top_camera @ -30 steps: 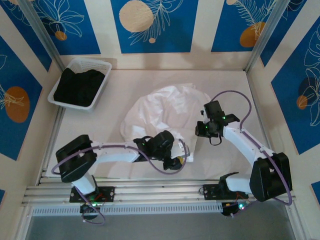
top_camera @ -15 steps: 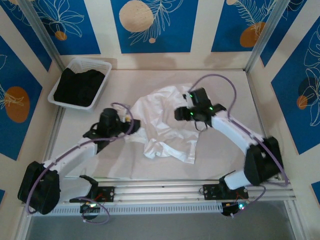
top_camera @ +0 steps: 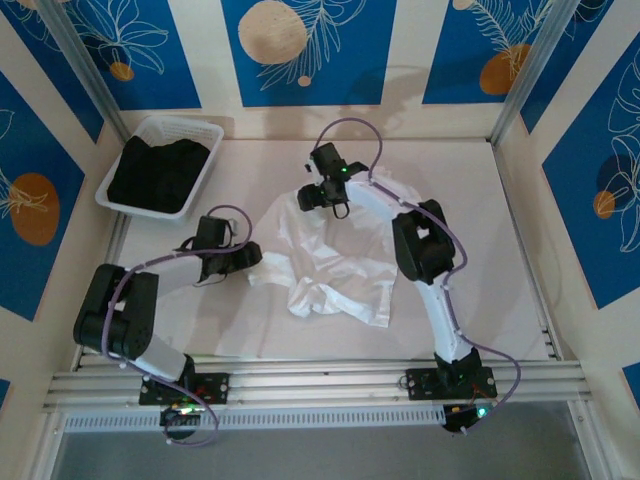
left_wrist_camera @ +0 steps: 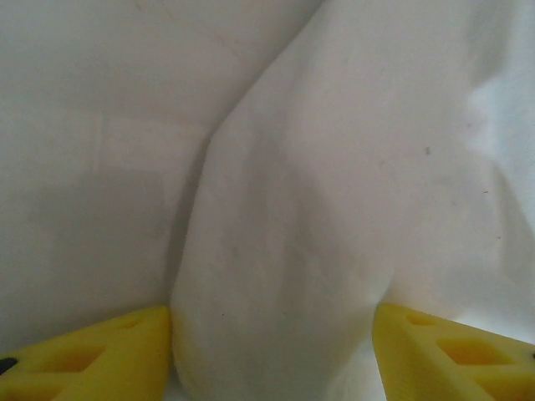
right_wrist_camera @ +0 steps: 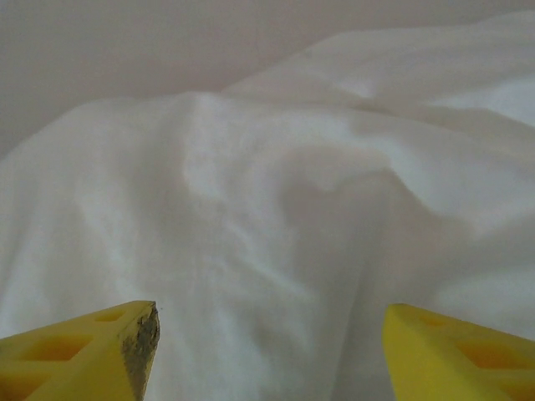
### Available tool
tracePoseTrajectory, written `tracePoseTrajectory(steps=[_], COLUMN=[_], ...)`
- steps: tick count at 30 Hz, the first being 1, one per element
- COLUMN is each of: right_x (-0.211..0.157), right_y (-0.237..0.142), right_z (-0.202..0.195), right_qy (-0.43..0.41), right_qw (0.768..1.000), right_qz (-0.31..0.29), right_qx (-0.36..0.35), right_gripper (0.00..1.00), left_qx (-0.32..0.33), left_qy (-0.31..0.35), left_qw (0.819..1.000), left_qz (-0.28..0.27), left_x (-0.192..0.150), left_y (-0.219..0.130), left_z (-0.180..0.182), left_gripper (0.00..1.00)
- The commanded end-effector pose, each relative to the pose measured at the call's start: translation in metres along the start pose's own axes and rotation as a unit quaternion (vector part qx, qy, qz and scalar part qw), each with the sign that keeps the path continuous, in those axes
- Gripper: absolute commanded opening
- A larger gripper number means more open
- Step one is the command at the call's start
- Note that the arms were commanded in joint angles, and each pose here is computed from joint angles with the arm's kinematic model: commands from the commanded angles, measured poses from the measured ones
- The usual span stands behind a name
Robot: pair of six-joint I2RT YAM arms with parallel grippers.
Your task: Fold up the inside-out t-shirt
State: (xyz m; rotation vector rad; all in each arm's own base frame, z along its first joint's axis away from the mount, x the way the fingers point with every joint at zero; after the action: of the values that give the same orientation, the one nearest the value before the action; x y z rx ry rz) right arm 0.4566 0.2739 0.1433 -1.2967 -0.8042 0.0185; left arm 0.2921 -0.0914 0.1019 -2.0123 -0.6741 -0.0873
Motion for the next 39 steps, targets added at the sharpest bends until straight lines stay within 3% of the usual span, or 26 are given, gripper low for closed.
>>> tracePoseTrajectory(steps=[1, 3, 6, 11, 14, 17, 20, 23, 26, 28, 30, 32, 35, 39], right_x=[-0.008, -0.006, -0.002, 0.014, 0.035, 0.058, 0.067, 0.046, 0.0, -0.04, -0.084, -0.12, -0.158, -0.172], right_y=[0.015, 0.025, 0.031, 0.018, -0.018, -0.076, -0.146, -0.21, -0.245, -0.243, -0.224, -0.2, -0.176, -0.17], right_z=[-0.002, -0.004, -0.007, -0.011, -0.017, -0.02, -0.024, -0.028, -0.03, -0.029, -0.028, -0.027, -0.026, -0.016], right_qy=[-0.011, -0.012, -0.013, -0.012, -0.017, -0.03, -0.034, -0.021, 0.003, 0.023, 0.052, 0.073, 0.093, 0.079], right_qw=[0.998, 0.997, 0.997, 0.999, 0.999, 0.995, 0.987, 0.971, 0.957, 0.956, 0.964, 0.974, 0.987, 0.991], right_qz=[0.064, 0.077, 0.075, 0.04, -0.017, -0.088, -0.159, -0.238, -0.291, -0.291, -0.262, -0.212, -0.133, -0.102], right_qx=[-0.011, -0.016, -0.012, 0.029, 0.033, 0.027, 0.013, 0.01, 0.007, -0.001, -0.009, -0.012, -0.016, -0.022], right_gripper=[0.7, 0.66, 0.52, 0.08, 0.0, 0.0, 0.0, 0.0, 0.02, 0.06, 0.11, 0.22, 0.37, 0.45], left_qx=[-0.036, -0.043, -0.046, -0.072, -0.1, -0.13, -0.159, -0.21, -0.279, -0.325, -0.353, -0.342, -0.291, -0.247], left_qy=[-0.008, -0.012, -0.014, -0.017, -0.008, 0.024, 0.082, 0.146, 0.215, 0.249, 0.275, 0.303, 0.325, 0.334], left_qw=[0.999, 0.999, 0.998, 0.997, 0.995, 0.99, 0.975, 0.941, 0.9, 0.879, 0.872, 0.879, 0.899, 0.908], left_qz=[0.016, 0.027, 0.032, 0.025, -0.005, -0.059, -0.135, -0.223, -0.256, -0.246, -0.2, -0.136, -0.034, 0.046], left_x=[0.003, 0.001, 0.0, 0.007, 0.021, 0.046, 0.076, 0.089, 0.069, 0.042, 0.006, -0.029, -0.076, -0.114], left_y=[0.009, 0.016, 0.022, 0.023, 0.01, -0.02, -0.074, -0.143, -0.185, -0.185, -0.165, -0.138, -0.097, -0.075], left_z=[-0.007, -0.005, -0.004, -0.012, -0.027, -0.055, -0.094, -0.128, -0.152, -0.159, -0.156, -0.145, -0.116, -0.095], left_gripper=[0.57, 0.49, 0.33, 0.0, 0.0, 0.0, 0.0, 0.0, 0.0, 0.0, 0.0, 0.0, 0.13, 0.28])
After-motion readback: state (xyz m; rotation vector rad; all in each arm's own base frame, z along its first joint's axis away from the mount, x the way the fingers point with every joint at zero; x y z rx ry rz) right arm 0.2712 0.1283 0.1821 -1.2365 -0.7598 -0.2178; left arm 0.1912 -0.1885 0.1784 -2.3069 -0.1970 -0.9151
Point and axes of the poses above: each hand's point on the last joint's axis, 136 mm out from that joint toward the fingers, its own y axis out along the fingers, its own z axis along the line the jaws close on, x = y × z, the point moved 9 cm from there along -y, back along the fingers, and after that the axes turned 11 degrees about -y, right-handed, at the moved point
